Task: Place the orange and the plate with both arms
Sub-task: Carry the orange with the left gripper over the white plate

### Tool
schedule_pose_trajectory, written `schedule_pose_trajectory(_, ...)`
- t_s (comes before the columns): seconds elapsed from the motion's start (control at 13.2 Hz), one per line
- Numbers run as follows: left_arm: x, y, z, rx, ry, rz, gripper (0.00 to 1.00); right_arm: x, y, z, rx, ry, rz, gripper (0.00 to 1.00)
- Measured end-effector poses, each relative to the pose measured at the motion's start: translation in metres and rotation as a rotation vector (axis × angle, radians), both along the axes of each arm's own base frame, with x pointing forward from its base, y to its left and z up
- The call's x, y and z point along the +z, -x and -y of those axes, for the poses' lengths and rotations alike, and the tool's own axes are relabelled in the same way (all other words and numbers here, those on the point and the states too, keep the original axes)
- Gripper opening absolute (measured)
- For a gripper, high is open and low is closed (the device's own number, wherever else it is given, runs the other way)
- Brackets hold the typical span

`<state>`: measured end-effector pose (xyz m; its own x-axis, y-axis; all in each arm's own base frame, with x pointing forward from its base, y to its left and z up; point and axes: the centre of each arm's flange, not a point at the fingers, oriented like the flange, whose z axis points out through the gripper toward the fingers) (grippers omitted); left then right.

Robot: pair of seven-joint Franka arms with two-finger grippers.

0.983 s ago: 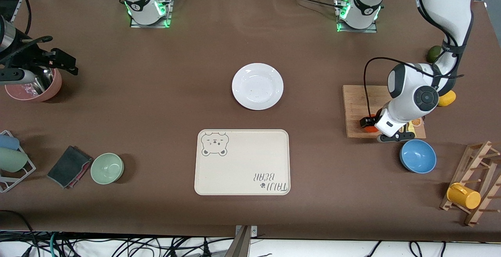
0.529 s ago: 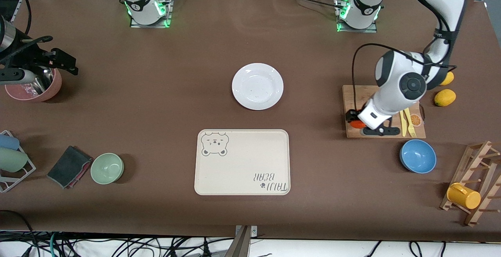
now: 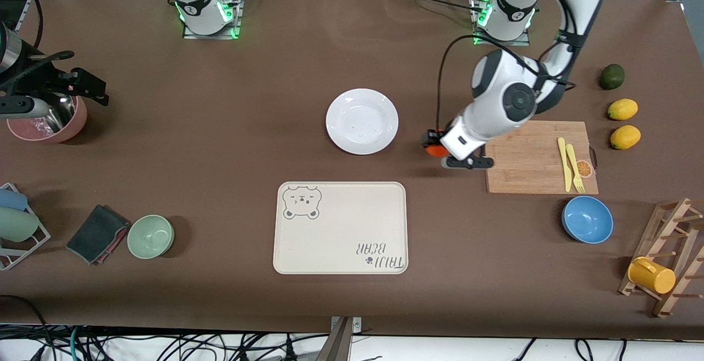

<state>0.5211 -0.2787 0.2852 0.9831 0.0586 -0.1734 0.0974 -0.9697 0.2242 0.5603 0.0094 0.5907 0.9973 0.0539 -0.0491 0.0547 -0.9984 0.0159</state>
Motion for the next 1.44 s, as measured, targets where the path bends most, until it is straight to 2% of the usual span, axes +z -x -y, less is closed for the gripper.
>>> schedule_pose_trajectory(0.38,-0.024,0.051,0.1,0.121,0.02,-0.01,0.77,0.0,0.0,-0.004,0.009,0.0,0.001,1.0)
schedule_pose_trajectory(0.61,-0.057,0.076,0.139,0.147,-0.011,-0.019,0.77,0.005,0.001,-0.013,0.025,-0.001,0.01,1.0)
schedule_pose_trajectory(0.83,-0.072,0.088,0.165,0.196,-0.059,-0.02,0.77,0.006,0.001,-0.016,0.029,-0.001,0.011,1.0)
schedule_pose_trajectory(1.13,-0.078,0.095,0.174,0.236,-0.073,-0.038,0.77,0.006,0.001,-0.013,0.025,-0.001,0.01,1.0)
schedule_pose_trajectory(1.29,-0.084,0.1,0.176,0.235,-0.08,-0.048,0.81,0.006,0.001,-0.01,0.02,0.0,0.006,1.0)
schedule_pose_trajectory(1.44,-0.087,0.1,0.175,0.237,-0.084,-0.053,0.98,0.005,0.002,-0.009,0.019,0.003,-0.005,1.0)
